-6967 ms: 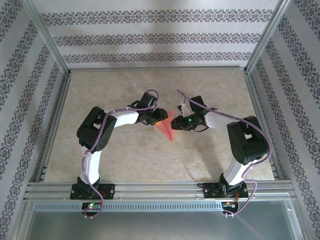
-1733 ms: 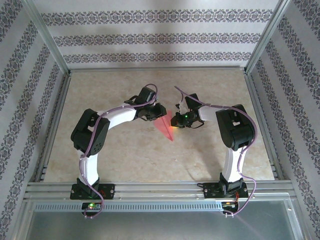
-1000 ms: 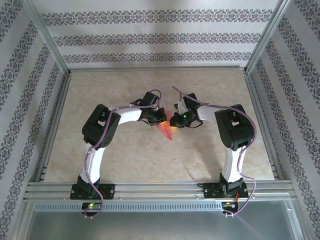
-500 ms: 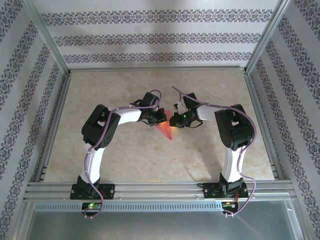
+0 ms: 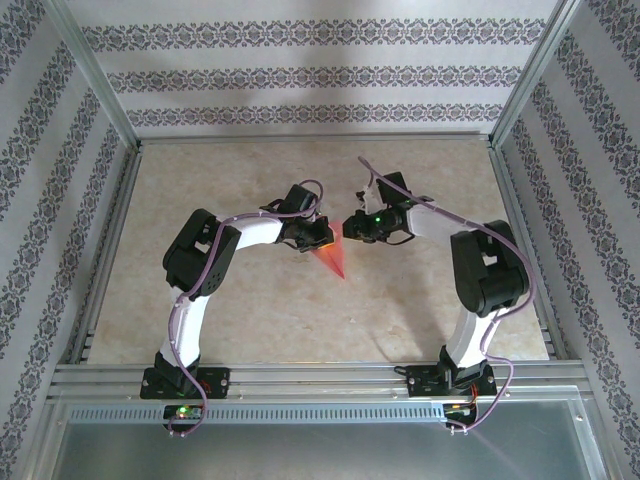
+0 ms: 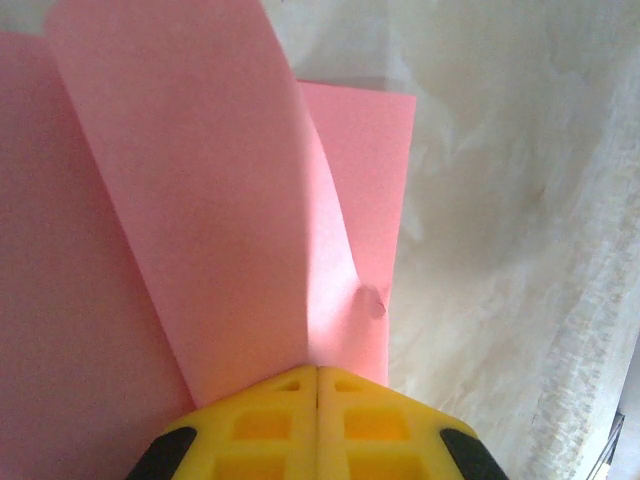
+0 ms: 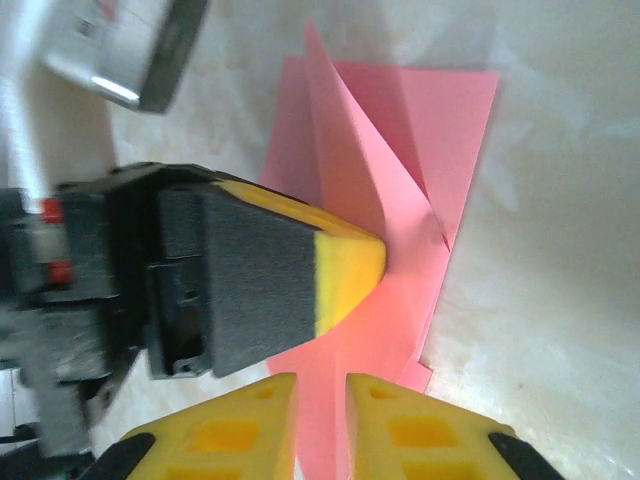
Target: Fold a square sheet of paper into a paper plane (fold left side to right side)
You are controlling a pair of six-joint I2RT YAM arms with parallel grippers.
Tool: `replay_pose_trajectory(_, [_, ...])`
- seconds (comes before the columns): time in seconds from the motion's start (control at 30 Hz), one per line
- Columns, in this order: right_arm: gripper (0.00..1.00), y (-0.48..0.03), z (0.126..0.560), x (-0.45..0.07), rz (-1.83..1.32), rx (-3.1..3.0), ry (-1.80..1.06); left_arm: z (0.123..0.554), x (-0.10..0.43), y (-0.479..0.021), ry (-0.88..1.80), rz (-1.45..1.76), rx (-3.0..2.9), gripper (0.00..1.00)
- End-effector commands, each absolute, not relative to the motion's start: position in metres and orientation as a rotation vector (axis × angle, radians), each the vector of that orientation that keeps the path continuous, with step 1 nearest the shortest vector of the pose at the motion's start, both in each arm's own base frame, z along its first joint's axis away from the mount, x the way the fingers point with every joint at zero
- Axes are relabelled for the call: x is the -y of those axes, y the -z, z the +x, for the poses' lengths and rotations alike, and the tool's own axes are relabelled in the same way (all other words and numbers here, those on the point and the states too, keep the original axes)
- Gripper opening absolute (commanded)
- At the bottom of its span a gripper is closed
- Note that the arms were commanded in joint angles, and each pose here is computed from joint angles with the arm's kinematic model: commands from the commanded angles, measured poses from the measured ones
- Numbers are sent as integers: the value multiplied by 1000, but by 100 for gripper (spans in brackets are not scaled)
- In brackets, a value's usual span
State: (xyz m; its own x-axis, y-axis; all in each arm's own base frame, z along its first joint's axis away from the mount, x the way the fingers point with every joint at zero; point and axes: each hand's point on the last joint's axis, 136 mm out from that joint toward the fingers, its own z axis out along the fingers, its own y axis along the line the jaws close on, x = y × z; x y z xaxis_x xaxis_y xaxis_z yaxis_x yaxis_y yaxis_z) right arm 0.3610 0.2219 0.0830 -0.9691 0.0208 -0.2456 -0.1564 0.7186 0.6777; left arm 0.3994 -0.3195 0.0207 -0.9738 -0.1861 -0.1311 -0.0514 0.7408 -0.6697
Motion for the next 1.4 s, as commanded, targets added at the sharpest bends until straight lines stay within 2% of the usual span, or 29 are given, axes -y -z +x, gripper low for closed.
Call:
replay_pose_trajectory(0.0, [16, -95, 343, -217, -86, -2705, -1141, 377, 287, 22, 842, -275, -2899, 0])
replay_pose_trajectory(0.23, [0, -94, 304, -246, -116, -2725, -1437, 378, 287, 21, 834, -274, -2897, 0])
replay_pose_trajectory(0.73, [0, -42, 275, -260, -143, -2884, -1461, 376, 285, 22, 824, -277, -2902, 0])
replay_pose_trajectory(1.37, [0, -24, 266, -262, -161, -2935, -1455, 376, 284, 22, 815, -281, -2906, 0])
